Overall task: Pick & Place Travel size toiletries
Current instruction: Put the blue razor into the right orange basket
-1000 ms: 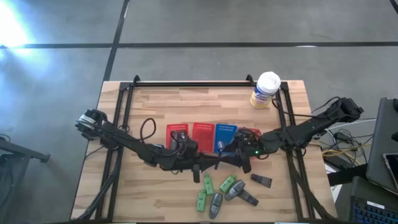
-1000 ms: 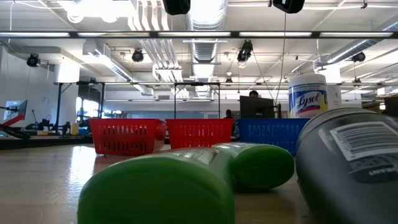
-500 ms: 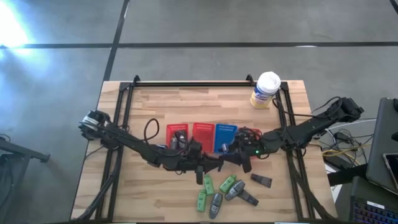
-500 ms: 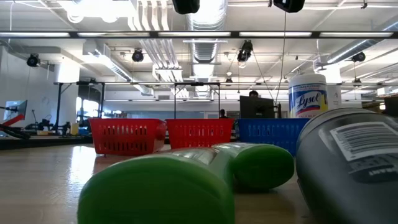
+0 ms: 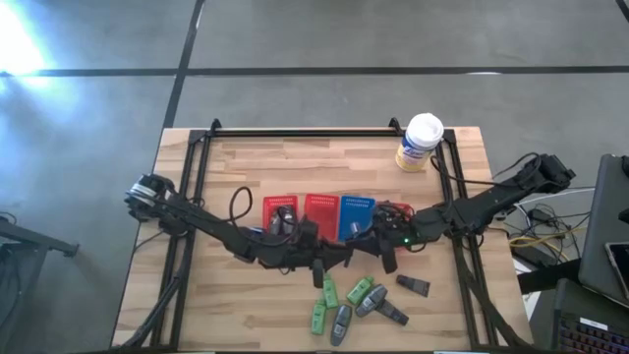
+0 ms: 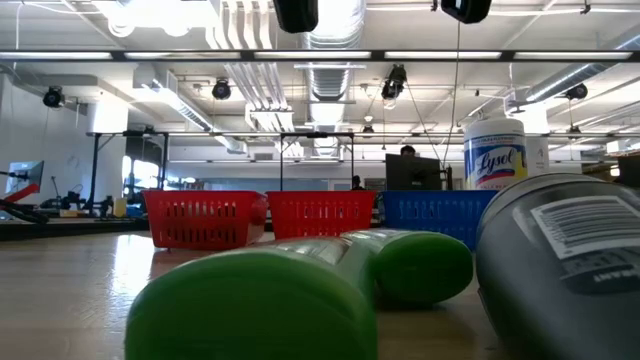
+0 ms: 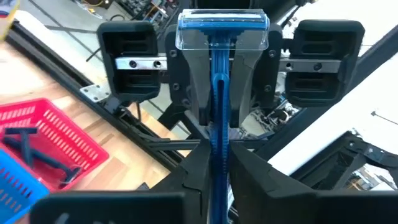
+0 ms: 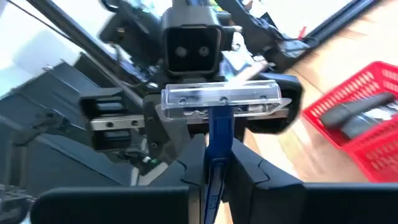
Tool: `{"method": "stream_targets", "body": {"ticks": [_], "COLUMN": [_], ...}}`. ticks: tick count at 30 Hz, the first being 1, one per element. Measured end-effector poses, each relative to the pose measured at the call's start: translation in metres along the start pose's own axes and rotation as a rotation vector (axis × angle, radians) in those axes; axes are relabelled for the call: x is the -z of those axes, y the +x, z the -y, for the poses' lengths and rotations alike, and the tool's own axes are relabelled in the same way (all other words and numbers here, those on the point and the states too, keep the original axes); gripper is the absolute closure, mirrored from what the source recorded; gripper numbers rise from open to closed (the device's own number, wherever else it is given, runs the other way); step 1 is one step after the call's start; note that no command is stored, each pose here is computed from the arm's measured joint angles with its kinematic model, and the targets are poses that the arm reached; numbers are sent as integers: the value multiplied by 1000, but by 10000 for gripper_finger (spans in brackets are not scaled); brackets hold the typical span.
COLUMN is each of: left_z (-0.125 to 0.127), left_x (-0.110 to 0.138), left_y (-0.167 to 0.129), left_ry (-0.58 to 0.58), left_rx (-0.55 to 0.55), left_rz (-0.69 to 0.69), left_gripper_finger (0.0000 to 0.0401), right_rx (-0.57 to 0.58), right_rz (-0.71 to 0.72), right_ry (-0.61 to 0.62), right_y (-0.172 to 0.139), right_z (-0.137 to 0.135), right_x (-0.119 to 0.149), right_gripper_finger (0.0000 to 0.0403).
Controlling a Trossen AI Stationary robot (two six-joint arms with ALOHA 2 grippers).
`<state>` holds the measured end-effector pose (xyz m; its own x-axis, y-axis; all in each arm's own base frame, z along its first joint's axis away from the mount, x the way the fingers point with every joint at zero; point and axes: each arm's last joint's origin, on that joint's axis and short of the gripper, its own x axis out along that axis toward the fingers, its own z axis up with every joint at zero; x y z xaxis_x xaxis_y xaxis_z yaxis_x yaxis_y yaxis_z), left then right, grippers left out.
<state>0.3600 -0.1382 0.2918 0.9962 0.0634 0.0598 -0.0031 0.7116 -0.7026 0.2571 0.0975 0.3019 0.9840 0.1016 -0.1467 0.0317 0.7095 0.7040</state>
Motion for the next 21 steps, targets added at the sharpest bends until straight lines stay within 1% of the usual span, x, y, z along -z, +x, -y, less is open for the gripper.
{"method": "stream_targets", "body": {"ticks": [4,8,11,14,17,19,21], "left_z": [-2,1,-1,-6,-14,-21,-26], "left_x": [0,-4,-6,-11,-20,-26,-34], "left_y": [-2,-7,-11,-22,-36,-46,-54], "left_ry": [-5,-41,-8,43,43,61,89], "left_rx": [-45,-42,-88,-182,-308,-393,-452], "left_rz": [-25,-47,-94,-174,-252,-304,-334], "left_gripper_finger": [308,269,240,214,195,188,186], "right_rx": [60,132,222,351,518,635,745], "right_rz": [-31,-45,-55,-99,-165,-214,-269], "right_ry": [6,-4,11,53,136,191,238], "right_y": [0,0,-1,-5,-13,-20,-27], "right_z": [7,16,26,40,56,66,74], "right_x": [1,0,-1,2,7,12,19], "right_gripper_finger": [373,373,373,373,372,371,371]}}
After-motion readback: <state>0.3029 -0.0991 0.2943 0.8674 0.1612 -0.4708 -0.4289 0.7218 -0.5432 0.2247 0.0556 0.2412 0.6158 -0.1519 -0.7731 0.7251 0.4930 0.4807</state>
